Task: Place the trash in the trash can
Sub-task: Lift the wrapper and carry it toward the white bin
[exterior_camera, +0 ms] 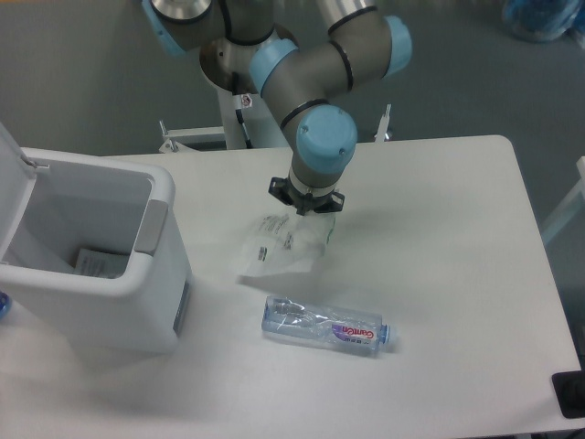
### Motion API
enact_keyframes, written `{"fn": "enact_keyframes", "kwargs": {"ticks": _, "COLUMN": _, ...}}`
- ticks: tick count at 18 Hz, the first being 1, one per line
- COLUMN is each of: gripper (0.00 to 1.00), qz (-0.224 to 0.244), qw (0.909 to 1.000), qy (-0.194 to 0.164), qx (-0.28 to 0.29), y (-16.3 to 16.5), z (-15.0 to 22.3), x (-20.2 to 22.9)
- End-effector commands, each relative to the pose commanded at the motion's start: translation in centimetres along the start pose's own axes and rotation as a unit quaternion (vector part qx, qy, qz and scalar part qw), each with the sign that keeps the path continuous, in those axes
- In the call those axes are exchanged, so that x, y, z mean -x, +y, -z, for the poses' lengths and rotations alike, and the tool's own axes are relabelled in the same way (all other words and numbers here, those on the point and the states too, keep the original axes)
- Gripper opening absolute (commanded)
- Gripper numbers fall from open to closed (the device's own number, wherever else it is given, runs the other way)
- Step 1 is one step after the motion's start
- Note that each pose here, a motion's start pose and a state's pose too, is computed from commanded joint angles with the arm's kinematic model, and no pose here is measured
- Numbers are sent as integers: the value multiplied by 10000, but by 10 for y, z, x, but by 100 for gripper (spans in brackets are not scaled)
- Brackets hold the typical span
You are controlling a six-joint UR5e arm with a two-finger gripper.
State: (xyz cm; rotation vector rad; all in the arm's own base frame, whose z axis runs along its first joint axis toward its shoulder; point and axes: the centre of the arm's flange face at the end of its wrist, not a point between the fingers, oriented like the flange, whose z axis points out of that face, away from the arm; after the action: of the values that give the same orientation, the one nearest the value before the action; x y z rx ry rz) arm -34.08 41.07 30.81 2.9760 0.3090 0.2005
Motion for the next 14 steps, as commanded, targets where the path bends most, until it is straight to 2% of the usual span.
{"fn": "enact_keyframes", "kwargs": {"ticks": 8, "gripper": 0, "qz": 137, "qw": 9982, "qy": -76, "qx": -583, "y": -1, "z": 51, "x": 13}}
{"fn": "enact_keyframes", "kwargs": {"ticks": 14, "gripper": 0, "qz": 172, "qw": 9904, "qy": -218, "qx": -1352, "y": -7, "z": 122, "x": 16}}
